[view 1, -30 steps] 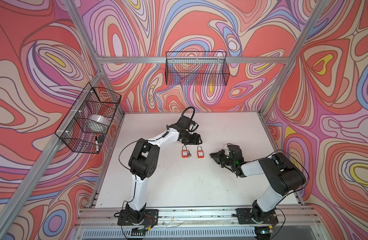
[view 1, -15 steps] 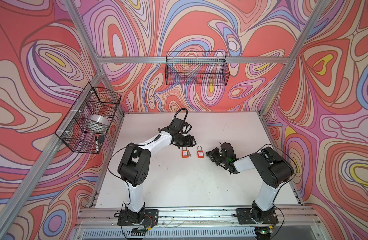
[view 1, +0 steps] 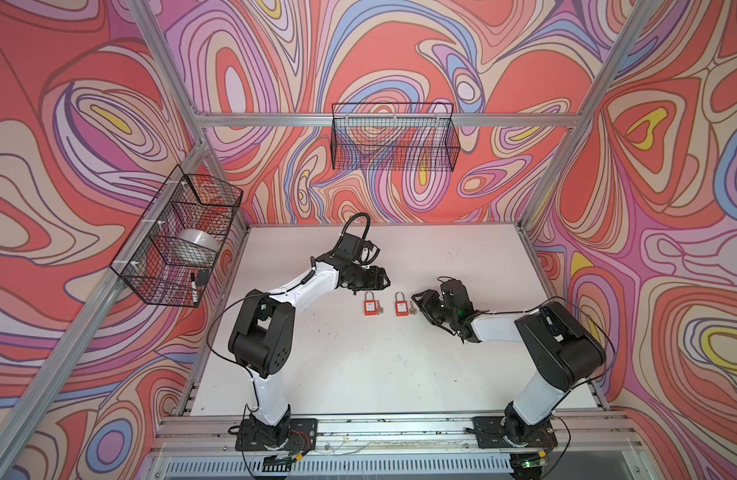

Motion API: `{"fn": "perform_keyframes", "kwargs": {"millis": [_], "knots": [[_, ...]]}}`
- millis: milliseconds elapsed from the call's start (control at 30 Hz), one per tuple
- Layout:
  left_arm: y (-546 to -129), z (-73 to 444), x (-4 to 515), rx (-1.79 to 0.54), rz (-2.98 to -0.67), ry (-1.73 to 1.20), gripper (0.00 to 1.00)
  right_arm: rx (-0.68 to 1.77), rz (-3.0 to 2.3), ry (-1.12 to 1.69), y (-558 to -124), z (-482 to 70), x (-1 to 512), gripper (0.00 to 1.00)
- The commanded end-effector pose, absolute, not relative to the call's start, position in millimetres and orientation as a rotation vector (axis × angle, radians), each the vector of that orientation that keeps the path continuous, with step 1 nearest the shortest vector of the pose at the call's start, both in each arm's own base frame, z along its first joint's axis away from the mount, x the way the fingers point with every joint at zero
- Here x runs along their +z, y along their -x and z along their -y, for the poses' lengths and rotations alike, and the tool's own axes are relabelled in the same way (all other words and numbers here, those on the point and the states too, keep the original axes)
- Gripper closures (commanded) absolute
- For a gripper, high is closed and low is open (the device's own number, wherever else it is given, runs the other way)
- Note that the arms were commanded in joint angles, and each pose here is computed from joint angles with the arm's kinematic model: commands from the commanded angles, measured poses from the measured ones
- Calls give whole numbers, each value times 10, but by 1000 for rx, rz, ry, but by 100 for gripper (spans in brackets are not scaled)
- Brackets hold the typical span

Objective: Lock with the key

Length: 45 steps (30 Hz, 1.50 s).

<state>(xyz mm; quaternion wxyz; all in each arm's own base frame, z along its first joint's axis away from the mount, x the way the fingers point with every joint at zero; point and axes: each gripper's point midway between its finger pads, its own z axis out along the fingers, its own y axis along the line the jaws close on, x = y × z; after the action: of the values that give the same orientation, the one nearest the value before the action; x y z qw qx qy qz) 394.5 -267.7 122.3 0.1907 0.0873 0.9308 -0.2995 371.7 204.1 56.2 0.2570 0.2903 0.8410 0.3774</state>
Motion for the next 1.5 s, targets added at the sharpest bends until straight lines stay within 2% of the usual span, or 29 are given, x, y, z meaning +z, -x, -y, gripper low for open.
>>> {"fn": "perform_keyframes", "kwargs": {"millis": [0, 100, 167, 333, 567, 733, 867, 1100, 1333, 1400, 1467], "knots": [[-3937, 2632, 1315, -844, -2593, -229, 29, 848, -2317, -742, -3679, -1851, 635, 42], [-3921, 2637, 1341, -856, -2587, -229, 29, 694, -2347, -730, -3667, -1570, 773, 37], [-3906, 2643, 1365, -865, -2579, -228, 29, 566, -2375, -755, -3614, -1233, 842, 31], [-3881, 2683, 1390, -906, -2568, -219, 29, 199, -2463, -833, -3334, -332, 905, 2], [-3854, 2797, 1379, -957, -2553, -220, 29, -2, -2508, -1086, -2970, 609, 708, 2], [-3838, 2819, 1361, -969, -2578, -244, 29, -104, -2530, -1122, -2970, 808, 600, 1], [-3815, 2854, 1338, -967, -2614, -281, 29, -60, -2524, -1169, -2952, 934, 492, 2], [-3823, 2879, 1360, -949, -2626, -287, 30, -139, -2548, -1133, -2936, 1094, 456, 2], [-3796, 2935, 1350, -937, -2642, -297, 30, -35, -2578, -1150, -2985, 1142, 308, 2], [-3797, 2942, 1357, -931, -2644, -303, 30, 57, -2596, -1126, -3020, 1030, 304, 2], [-3802, 2958, 1365, -930, -2642, -306, 30, 220, -2607, -1094, -3074, 836, 310, 6]]}}
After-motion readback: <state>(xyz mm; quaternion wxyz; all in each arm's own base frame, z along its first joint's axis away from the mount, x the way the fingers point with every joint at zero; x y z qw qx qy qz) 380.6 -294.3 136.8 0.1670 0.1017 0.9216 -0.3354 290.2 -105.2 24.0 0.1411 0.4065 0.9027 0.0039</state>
